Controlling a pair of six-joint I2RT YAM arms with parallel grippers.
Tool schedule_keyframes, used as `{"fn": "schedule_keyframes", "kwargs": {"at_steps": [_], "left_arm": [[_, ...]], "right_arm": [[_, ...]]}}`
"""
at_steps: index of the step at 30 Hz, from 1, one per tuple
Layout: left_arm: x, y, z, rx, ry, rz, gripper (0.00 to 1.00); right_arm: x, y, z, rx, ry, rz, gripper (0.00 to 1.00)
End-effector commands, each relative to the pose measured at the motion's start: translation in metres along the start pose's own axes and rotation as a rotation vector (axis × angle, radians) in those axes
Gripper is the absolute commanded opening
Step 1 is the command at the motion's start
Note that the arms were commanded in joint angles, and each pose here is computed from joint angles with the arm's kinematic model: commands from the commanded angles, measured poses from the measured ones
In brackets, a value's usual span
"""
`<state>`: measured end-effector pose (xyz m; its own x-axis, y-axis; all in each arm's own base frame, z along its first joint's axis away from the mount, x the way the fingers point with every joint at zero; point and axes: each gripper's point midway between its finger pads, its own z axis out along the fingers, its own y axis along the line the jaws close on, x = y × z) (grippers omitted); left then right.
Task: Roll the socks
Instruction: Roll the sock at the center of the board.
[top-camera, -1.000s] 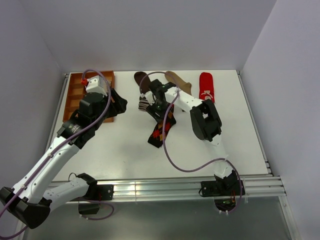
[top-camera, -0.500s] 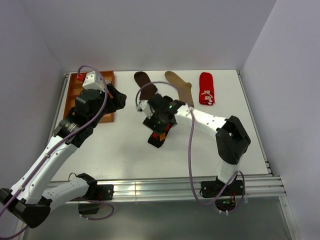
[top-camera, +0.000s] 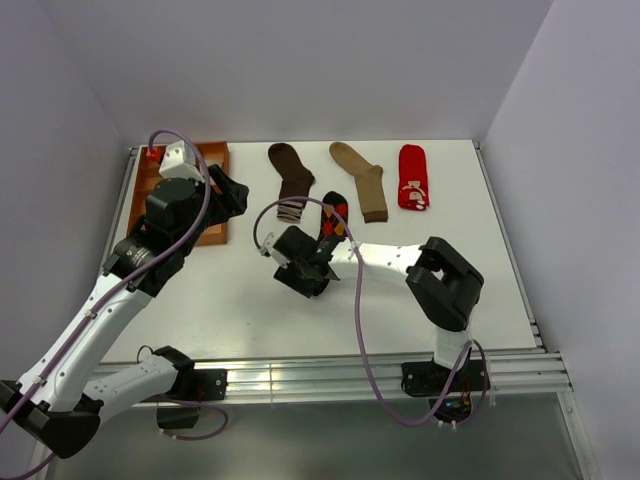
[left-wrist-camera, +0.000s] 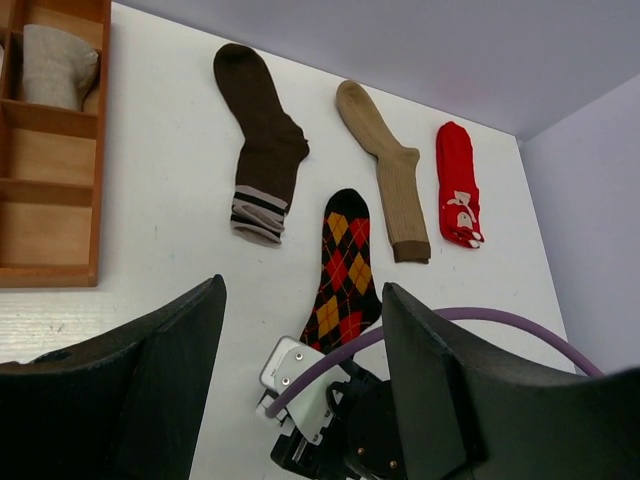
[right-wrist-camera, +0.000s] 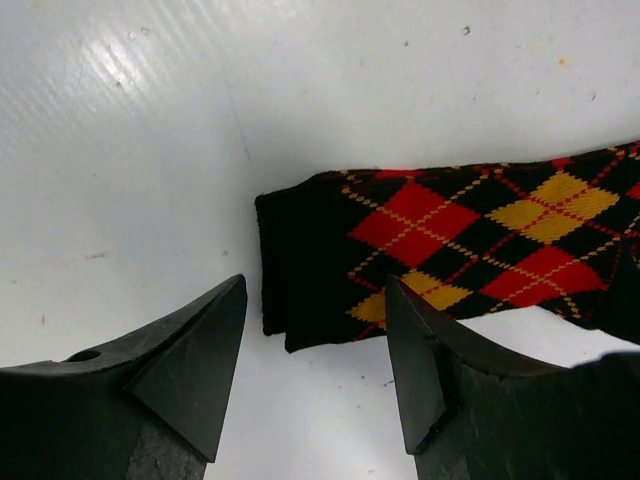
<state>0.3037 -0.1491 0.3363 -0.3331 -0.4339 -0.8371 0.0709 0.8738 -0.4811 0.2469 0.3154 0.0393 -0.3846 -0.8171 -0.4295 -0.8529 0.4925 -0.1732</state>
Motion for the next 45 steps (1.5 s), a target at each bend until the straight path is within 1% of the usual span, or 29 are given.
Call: {"fn": "schedule_keyframes", "kwargs": {"at_steps": [1,9,14,21,25,26,28,29,31,35,36,37,38,39,40,42,43,45], "left_arm": [[-0.012,0.000,-0.006,0.007,-0.051,0.004,0.69],[-0.007,0.000,0.001,-0.005,-0.031,0.030,0.69],[-0.003,0.001,0.007,-0.013,-0.020,0.039,0.69],[0.007,0.001,0.016,-0.012,0.004,0.043,0.69],[0.009,0.000,0.018,-0.008,0.008,0.041,0.69],[0.009,0.000,0.019,-0.008,0.006,0.041,0.69],[0.009,0.000,0.020,-0.009,0.008,0.044,0.69],[0.009,0.001,0.020,-0.013,0.006,0.047,0.69],[0.013,0.003,0.024,-0.021,0.012,0.049,0.69],[0.021,0.002,0.030,-0.005,0.019,0.043,0.69],[0.024,0.001,0.032,0.004,0.025,0.041,0.69],[0.026,0.000,0.033,0.015,0.024,0.039,0.69],[0.027,-0.002,0.034,0.029,0.015,0.034,0.68],[0.027,-0.005,0.035,0.049,0.014,0.033,0.68],[0.028,-0.008,0.035,0.065,0.009,0.030,0.67],[0.031,-0.012,0.038,0.100,-0.007,0.027,0.64],[0.033,-0.016,0.038,0.125,-0.007,0.029,0.64],[0.042,-0.020,0.042,0.171,-0.017,0.041,0.61]], "right_arm": [[-0.010,-0.005,0.004,0.041,-0.043,0.037,0.64],[-0.005,0.007,0.004,0.003,-0.019,0.036,0.63],[0.009,0.014,0.007,-0.024,0.011,0.036,0.62],[0.023,0.015,0.012,-0.018,0.033,0.021,0.62],[0.030,0.019,0.016,-0.050,0.047,0.010,0.53],[0.031,0.020,0.016,-0.055,0.046,0.006,0.48],[0.033,0.019,0.017,-0.066,0.048,0.003,0.44],[0.032,0.022,0.017,-0.086,0.046,0.002,0.40],[0.034,0.022,0.018,-0.116,0.051,0.004,0.37],[0.034,0.032,0.004,-0.302,0.023,0.010,0.35],[0.031,0.040,-0.004,-0.407,0.000,0.024,0.35],[0.031,0.039,-0.009,-0.447,-0.010,-0.002,0.35],[0.031,0.038,-0.018,-0.479,-0.005,0.005,0.34],[0.030,0.040,-0.026,-0.559,-0.025,0.026,0.34],[0.033,0.039,-0.034,-0.600,-0.017,0.015,0.34],[0.036,0.034,-0.043,-0.670,-0.030,0.044,0.34],[0.037,0.039,-0.053,-0.743,-0.031,0.043,0.34],[0.043,0.040,-0.057,-0.816,-0.007,0.056,0.33]]}}
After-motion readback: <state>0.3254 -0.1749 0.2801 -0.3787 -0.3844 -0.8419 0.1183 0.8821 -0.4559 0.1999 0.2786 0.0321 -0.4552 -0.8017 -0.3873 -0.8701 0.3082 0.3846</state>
